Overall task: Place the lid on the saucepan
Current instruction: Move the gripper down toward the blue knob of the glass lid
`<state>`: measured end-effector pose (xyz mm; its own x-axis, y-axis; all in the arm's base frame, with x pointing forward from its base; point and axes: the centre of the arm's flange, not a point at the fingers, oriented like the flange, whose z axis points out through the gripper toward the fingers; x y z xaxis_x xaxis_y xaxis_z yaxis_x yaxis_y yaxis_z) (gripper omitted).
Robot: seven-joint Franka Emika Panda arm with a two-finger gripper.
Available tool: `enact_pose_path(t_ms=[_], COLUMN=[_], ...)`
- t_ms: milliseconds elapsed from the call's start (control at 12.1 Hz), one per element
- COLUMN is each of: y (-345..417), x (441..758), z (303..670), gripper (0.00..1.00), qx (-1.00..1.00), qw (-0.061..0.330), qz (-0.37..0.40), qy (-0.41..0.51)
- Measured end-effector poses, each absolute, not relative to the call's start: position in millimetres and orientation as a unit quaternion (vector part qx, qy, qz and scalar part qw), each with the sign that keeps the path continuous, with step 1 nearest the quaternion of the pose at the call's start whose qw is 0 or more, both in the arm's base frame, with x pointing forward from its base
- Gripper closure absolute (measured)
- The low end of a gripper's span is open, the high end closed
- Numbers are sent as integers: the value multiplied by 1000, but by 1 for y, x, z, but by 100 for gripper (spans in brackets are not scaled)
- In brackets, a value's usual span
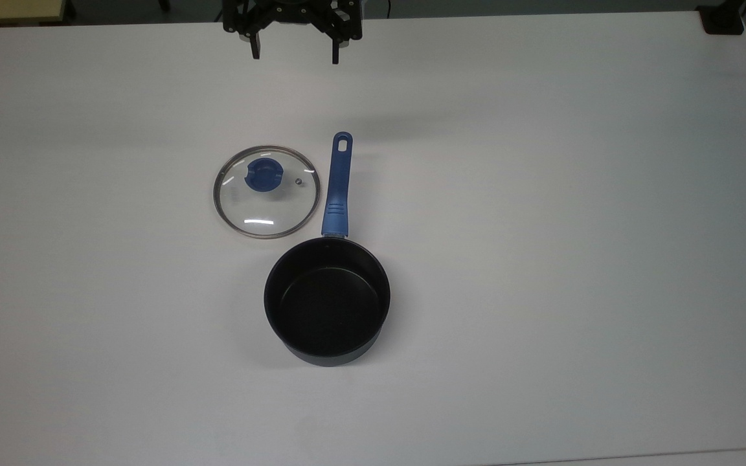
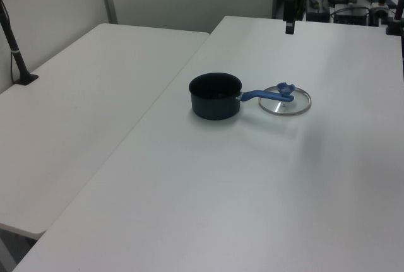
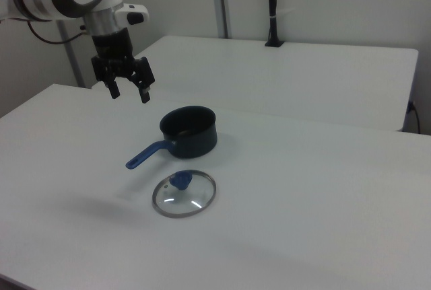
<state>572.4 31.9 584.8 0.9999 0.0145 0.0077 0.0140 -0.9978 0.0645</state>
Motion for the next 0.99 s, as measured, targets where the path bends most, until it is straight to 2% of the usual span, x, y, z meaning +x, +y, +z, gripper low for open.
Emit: enact_pose_path(t_ms=[745, 993], y=[25, 5], x=[573, 573], z=[585, 567], gripper=[0, 0], qx=[999, 999], qw=[32, 33], qz=[4, -9], qy=[3, -7])
